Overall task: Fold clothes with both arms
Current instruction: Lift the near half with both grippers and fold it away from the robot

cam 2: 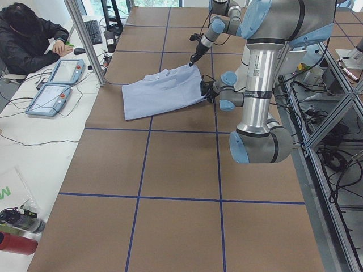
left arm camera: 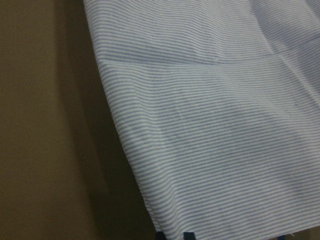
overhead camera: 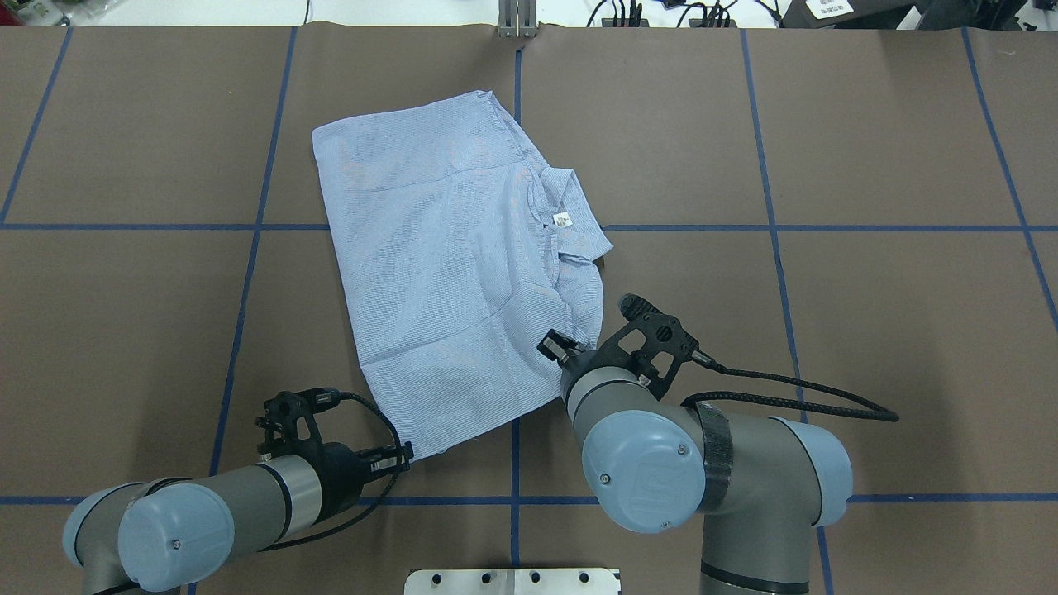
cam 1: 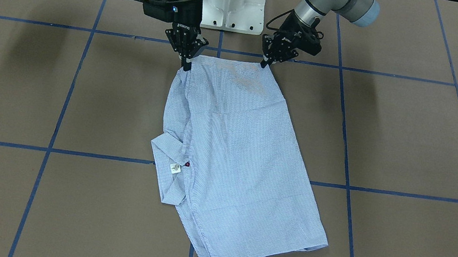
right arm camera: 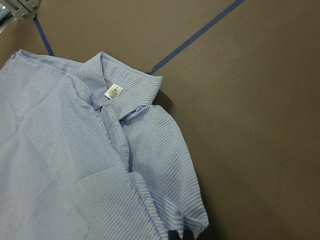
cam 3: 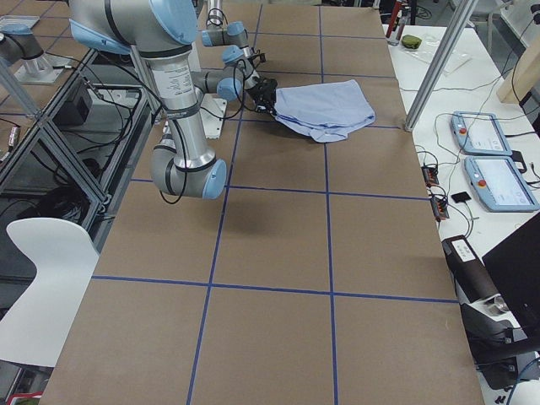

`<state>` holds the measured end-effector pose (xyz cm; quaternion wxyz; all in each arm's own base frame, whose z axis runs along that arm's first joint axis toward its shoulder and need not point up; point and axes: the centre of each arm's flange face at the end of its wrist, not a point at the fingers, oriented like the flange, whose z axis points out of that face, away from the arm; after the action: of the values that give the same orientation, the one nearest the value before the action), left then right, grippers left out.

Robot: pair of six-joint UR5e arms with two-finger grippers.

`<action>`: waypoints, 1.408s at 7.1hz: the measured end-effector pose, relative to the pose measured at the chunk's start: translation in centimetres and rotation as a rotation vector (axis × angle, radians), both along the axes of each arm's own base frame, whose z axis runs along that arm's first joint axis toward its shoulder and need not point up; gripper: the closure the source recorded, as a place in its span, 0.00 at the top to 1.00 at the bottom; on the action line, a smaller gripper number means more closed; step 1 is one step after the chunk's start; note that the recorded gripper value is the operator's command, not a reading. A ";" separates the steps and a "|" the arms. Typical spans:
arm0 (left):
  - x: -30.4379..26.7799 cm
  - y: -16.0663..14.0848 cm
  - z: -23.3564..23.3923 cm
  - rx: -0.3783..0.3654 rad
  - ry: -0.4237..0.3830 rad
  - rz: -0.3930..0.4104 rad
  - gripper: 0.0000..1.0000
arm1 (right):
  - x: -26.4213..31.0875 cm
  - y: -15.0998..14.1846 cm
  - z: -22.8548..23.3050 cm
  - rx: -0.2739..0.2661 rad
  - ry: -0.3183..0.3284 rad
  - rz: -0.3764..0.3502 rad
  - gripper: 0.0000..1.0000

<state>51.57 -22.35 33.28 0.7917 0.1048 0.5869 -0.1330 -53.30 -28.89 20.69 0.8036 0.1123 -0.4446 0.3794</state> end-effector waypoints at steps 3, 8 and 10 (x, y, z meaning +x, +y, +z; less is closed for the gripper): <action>-4.5 0.5 -5.3 0.014 0.118 0.025 0.00 | 2.8 1.1 -1.6 0.004 -0.017 -0.011 0.00; -16.9 2.3 -15.7 0.003 0.203 0.141 0.00 | 14.6 9.1 -7.5 -0.016 -0.015 -0.131 0.00; -16.7 -1.6 -16.9 0.000 0.108 0.083 0.00 | 12.4 6.7 -8.3 -0.011 0.033 -0.088 0.00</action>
<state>34.91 -23.91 16.37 0.7638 0.0732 0.6325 -0.1053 -40.87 -22.14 12.40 0.8273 0.0942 -0.4338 0.3443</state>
